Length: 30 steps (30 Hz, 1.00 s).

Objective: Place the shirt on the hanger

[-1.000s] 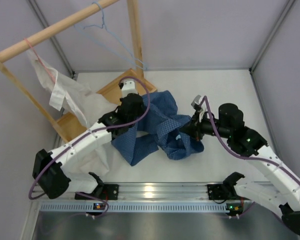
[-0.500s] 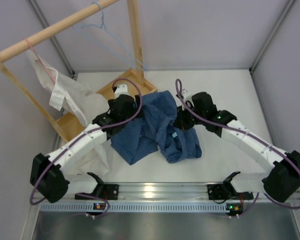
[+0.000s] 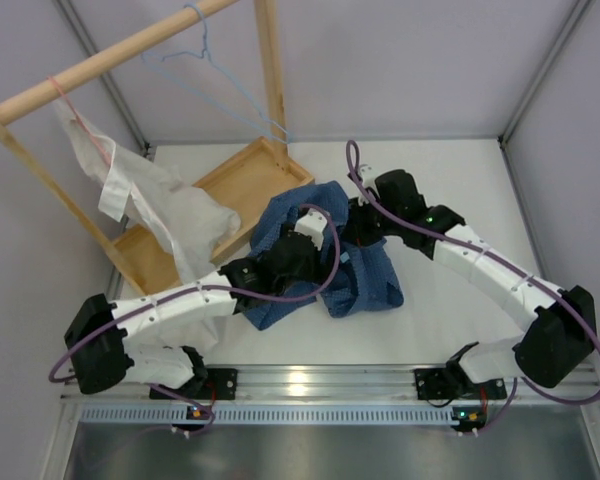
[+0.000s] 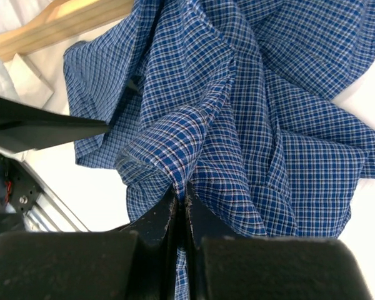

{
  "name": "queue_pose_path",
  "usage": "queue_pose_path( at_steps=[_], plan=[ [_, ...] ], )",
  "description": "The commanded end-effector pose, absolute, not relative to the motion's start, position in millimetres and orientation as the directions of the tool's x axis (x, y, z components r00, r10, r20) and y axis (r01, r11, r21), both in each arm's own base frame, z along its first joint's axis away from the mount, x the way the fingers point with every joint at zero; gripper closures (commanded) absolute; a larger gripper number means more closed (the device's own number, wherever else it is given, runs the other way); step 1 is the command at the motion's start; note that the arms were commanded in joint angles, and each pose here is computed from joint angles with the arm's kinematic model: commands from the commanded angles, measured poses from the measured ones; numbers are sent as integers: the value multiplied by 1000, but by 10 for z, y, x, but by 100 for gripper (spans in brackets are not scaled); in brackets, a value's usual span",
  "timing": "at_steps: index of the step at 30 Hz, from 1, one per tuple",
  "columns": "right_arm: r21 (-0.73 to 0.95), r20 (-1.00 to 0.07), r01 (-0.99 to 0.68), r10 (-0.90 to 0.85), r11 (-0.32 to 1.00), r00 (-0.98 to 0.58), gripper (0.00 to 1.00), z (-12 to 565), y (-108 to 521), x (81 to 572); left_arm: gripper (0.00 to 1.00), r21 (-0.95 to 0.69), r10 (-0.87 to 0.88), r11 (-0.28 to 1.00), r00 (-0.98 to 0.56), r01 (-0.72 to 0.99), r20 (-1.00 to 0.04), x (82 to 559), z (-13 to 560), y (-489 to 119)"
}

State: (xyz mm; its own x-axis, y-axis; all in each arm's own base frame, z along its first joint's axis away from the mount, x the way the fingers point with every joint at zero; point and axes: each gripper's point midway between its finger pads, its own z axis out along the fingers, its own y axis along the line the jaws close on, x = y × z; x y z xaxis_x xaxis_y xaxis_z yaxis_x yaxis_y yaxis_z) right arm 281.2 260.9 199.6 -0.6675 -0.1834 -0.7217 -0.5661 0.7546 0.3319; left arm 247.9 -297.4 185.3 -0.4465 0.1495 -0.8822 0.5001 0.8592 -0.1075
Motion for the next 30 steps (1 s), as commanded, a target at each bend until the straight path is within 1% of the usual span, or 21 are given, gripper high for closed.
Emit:
queue_pose_path(
  at_steps=[1, 5, 9, 12, 13, 16, 17, 22, 24, 29, 30],
  plan=[
    [341, -754, -619, -187, 707, -629, 100, 2266, 2637, 2724, 15, -81, 161, 844, -395, 530, -904, 2557, 1848, -3064],
    [344, -765, -658, -207, 669, -610, 100, 2306, 2656, 2641, 23, -64, 177, 851, -399, 520, -900, 2607, 1690, -3057],
    [345, -766, -684, -229, 642, -601, 100, 2288, 2666, 2580, 26, -57, 173, 843, -369, 535, -913, 2624, 1699, -3065],
    [353, -771, -710, -240, 610, -589, 100, 2305, 2694, 2529, 25, -45, 179, 827, -339, 561, -924, 2624, 1749, -3073],
    [360, -773, -723, -246, 589, -585, 100, 2318, 2715, 2489, 24, -30, 196, 814, -323, 581, -926, 2608, 1747, -3056],
    [364, -776, -747, -262, 556, -573, 100, 2326, 2734, 2431, 22, -45, 192, 759, -289, 650, -938, 2544, 1782, -3062],
    [357, -780, -755, -270, 550, -565, 100, 2319, 2732, 2423, 22, -66, 183, 722, -283, 688, -942, 2490, 1814, -3107],
    [338, -785, -772, -291, 539, -547, 100, 2296, 2705, 2397, 22, -98, 151, 663, -261, 743, -954, 2406, 1945, -3025],
    [330, -786, -777, -299, 536, -541, 100, 2290, 2701, 2399, 24, -123, 151, 625, -275, 771, -950, 2339, 1933, -3020],
    [335, -783, -780, -304, 529, -542, 100, 2284, 2724, 2408, 36, -156, 137, 579, -285, 800, -949, 2262, 1987, -3040],
    [336, -782, -780, -306, 528, -543, 100, 2281, 2724, 2406, 40, -156, 135, 579, -283, 801, -950, 2266, 2009, -3044]
  ],
)
